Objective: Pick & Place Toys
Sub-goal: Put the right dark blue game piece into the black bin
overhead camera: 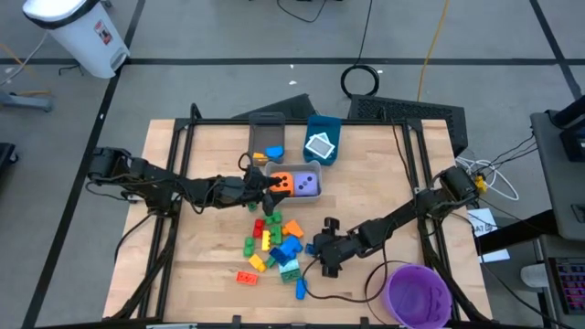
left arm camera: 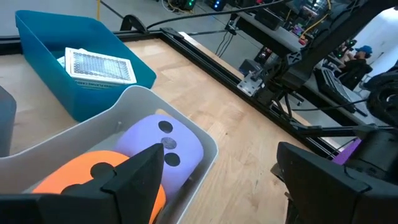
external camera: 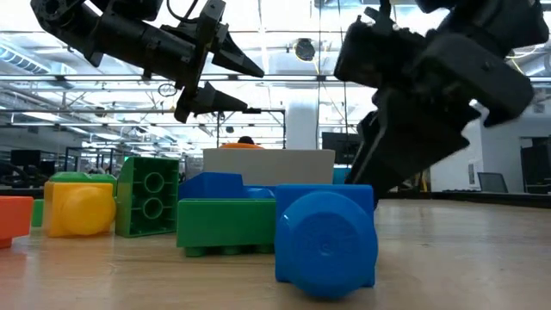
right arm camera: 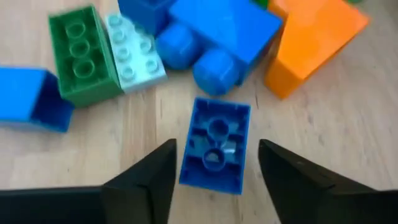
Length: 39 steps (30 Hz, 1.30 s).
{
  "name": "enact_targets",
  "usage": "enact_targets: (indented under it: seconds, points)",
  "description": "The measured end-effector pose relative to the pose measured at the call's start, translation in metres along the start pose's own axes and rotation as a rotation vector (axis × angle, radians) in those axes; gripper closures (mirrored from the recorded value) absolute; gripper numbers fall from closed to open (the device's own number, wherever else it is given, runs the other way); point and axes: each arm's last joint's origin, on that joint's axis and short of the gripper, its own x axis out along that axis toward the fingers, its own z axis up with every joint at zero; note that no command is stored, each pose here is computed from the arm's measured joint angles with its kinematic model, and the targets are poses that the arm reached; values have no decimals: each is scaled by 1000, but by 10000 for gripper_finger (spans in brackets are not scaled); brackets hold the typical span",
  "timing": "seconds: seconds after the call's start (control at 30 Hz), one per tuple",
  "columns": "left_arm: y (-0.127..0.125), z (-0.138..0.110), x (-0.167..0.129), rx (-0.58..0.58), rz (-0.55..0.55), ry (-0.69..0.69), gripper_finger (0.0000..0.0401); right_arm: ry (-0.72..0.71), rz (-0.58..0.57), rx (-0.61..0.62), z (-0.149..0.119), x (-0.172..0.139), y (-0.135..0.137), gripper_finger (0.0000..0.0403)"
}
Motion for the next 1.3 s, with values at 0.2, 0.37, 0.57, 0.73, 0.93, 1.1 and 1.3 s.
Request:
enact_targets:
  seconds: [0.2,0.37,0.57,0.73,0.93,1.1,1.3]
  points:
    - [0,0,0,0,-1,-1,82,9,-8,0,0,1,-3,277]
    - [0,0,0,-1,-1,-2,82,14,2,-8,-1,1,-2,298]
    - [-2,-1,0,-57,-17,9,82,18,-6,-38,-1,1,-3,291]
    - [-8,-7,-3,-79,-56,43,82,15,-5,-55,4,-13,-4,298]
    - [-16,-17,-4,-67,-98,77,82,-42,-88,-72,12,-41,-5,297]
    - [-31,-25,0,-45,-179,108,82,-184,-238,-221,16,-59,6,299]
    - [-60,-33,25,45,-211,109,82,-325,-430,-375,18,-69,21,298]
